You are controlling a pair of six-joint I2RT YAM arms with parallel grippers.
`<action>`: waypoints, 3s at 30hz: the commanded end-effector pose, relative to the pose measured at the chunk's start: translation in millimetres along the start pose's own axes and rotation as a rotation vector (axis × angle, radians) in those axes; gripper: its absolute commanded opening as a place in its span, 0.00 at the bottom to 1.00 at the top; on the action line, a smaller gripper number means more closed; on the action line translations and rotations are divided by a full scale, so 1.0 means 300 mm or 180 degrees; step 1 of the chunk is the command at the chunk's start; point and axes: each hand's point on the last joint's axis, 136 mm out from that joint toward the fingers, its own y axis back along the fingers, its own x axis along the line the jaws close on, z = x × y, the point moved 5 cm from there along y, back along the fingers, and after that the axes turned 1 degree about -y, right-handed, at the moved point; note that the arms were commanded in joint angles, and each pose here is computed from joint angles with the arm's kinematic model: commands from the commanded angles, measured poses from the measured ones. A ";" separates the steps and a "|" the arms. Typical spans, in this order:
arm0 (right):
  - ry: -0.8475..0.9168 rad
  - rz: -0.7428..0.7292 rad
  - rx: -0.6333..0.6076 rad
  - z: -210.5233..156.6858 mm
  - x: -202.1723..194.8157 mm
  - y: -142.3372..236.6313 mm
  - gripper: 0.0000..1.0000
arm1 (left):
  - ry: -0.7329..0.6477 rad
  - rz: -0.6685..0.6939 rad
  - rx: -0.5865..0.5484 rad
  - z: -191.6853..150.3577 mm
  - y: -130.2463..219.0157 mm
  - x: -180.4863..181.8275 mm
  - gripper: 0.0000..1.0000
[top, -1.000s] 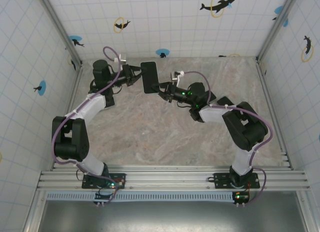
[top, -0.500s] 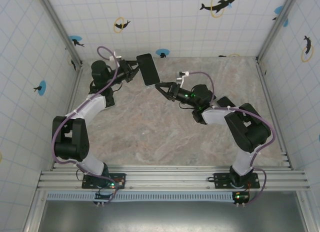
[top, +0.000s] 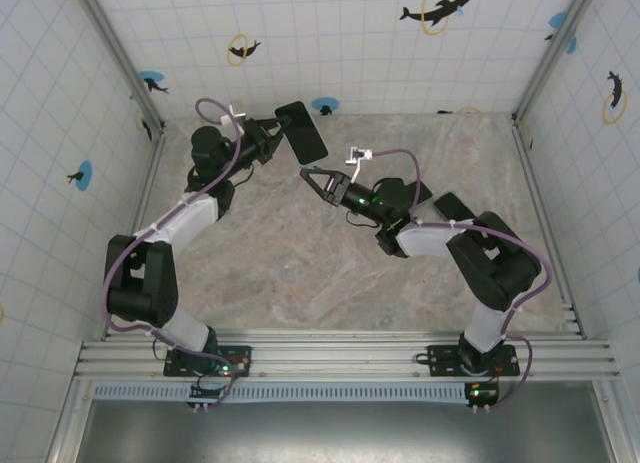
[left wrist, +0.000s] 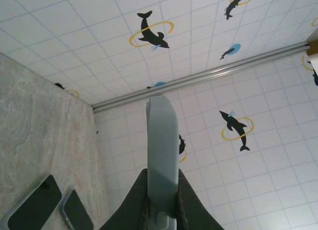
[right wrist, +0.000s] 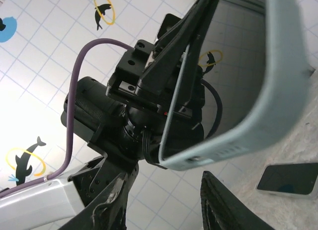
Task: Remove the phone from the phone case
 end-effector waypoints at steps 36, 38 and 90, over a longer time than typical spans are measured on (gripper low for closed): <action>0.0845 -0.0534 -0.0204 0.111 -0.049 -0.037 0.17 | -0.0020 -0.0368 0.0001 0.001 -0.012 -0.145 0.00; 0.0821 -0.0596 -0.0204 0.118 -0.063 -0.034 0.16 | -0.0026 -0.0376 0.0010 0.000 -0.009 -0.153 0.00; 0.2478 0.0404 0.2171 0.119 0.000 0.075 0.32 | -0.2364 -0.1173 0.1232 -0.103 0.050 -0.294 0.00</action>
